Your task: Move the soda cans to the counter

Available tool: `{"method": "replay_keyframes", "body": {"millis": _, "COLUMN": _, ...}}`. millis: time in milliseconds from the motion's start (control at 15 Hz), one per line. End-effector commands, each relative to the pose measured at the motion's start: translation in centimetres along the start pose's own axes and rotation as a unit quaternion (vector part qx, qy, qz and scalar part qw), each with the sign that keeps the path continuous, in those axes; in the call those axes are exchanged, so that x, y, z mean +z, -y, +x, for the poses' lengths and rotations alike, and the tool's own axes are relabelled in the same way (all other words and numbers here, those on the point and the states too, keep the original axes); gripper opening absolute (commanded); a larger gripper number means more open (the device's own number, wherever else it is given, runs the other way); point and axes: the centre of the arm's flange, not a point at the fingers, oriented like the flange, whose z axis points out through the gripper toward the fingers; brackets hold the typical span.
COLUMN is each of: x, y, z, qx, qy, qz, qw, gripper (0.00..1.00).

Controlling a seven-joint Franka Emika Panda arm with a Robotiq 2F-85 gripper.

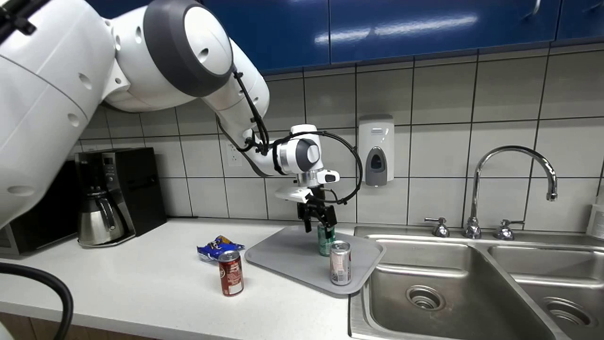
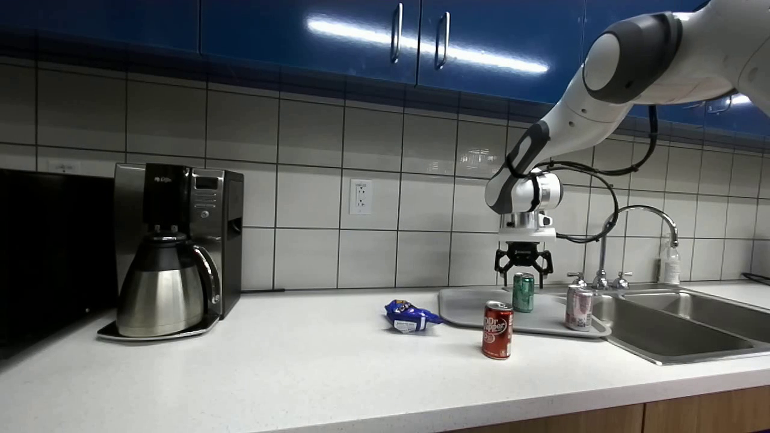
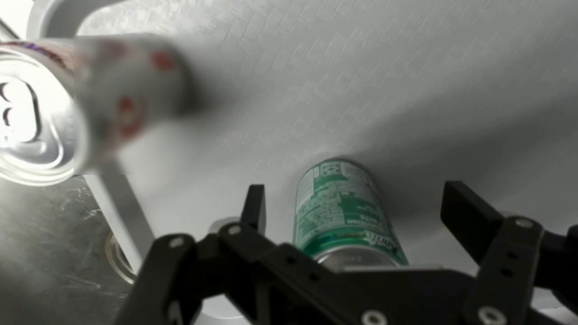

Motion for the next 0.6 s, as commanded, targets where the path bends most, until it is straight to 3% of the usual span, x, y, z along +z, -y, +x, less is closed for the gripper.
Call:
{"method": "replay_keyframes", "body": {"millis": 0, "x": 0.2, "y": 0.1, "z": 2.7, "qx": 0.011, "qy": 0.017, "qz": 0.007, "qw": 0.9998, "gripper": 1.0}}
{"method": "replay_keyframes", "body": {"millis": 533, "x": 1.1, "y": -0.5, "z": 4.4, "qx": 0.035, "qy": 0.026, "qz": 0.025, "qw": 0.9987, "gripper": 1.0}}
